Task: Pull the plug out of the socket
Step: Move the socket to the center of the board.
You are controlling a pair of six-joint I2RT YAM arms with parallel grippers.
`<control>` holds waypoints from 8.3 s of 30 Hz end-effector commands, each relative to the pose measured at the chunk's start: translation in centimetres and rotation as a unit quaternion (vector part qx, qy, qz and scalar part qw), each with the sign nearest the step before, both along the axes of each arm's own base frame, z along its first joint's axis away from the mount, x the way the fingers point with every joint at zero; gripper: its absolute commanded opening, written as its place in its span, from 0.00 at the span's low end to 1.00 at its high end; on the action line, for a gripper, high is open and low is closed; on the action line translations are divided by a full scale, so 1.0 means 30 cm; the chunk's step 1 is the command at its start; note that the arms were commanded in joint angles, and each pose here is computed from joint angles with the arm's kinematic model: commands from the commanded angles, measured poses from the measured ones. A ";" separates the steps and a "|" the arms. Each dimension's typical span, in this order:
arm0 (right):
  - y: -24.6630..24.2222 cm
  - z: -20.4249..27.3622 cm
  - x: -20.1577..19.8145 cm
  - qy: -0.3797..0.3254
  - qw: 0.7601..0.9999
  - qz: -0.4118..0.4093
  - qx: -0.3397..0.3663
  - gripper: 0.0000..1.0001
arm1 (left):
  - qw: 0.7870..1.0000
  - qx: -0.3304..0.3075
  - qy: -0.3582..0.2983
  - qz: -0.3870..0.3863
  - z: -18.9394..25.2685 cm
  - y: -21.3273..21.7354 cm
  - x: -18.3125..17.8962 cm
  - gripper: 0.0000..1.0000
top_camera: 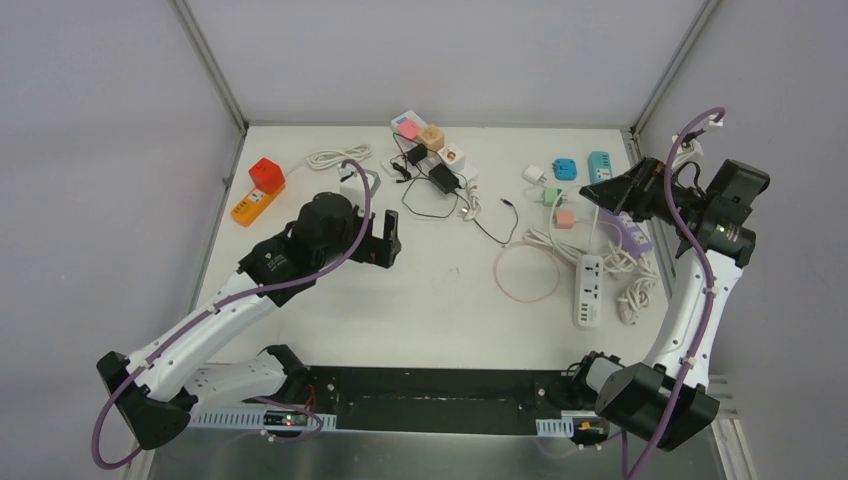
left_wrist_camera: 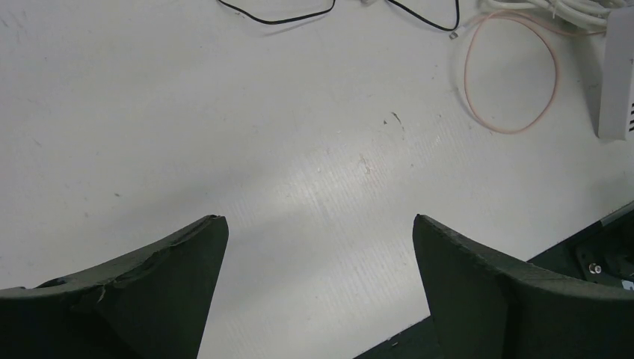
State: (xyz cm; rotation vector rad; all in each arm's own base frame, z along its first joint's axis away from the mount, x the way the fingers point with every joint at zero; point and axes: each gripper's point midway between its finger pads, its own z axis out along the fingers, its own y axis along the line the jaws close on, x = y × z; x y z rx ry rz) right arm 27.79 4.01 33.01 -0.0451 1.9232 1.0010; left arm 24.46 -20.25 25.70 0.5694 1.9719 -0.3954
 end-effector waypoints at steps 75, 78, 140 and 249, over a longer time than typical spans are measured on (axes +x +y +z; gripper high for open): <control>0.097 -0.438 -0.099 -0.039 0.957 0.234 -0.166 1.00 | 0.916 0.264 -0.018 0.301 -0.138 0.935 0.851 0.99; 0.087 -0.451 -0.093 -0.032 0.959 0.232 -0.162 1.00 | 0.915 0.265 -0.009 0.304 -0.166 0.956 0.852 0.99; 0.164 -0.451 -0.120 -0.012 0.943 0.289 -0.163 1.00 | 0.950 0.191 0.092 0.231 -0.463 1.103 1.015 0.99; 0.367 -0.387 -0.221 -0.084 0.911 0.369 -0.165 1.00 | 0.998 -0.055 0.014 -0.003 -0.331 -0.507 -0.046 0.99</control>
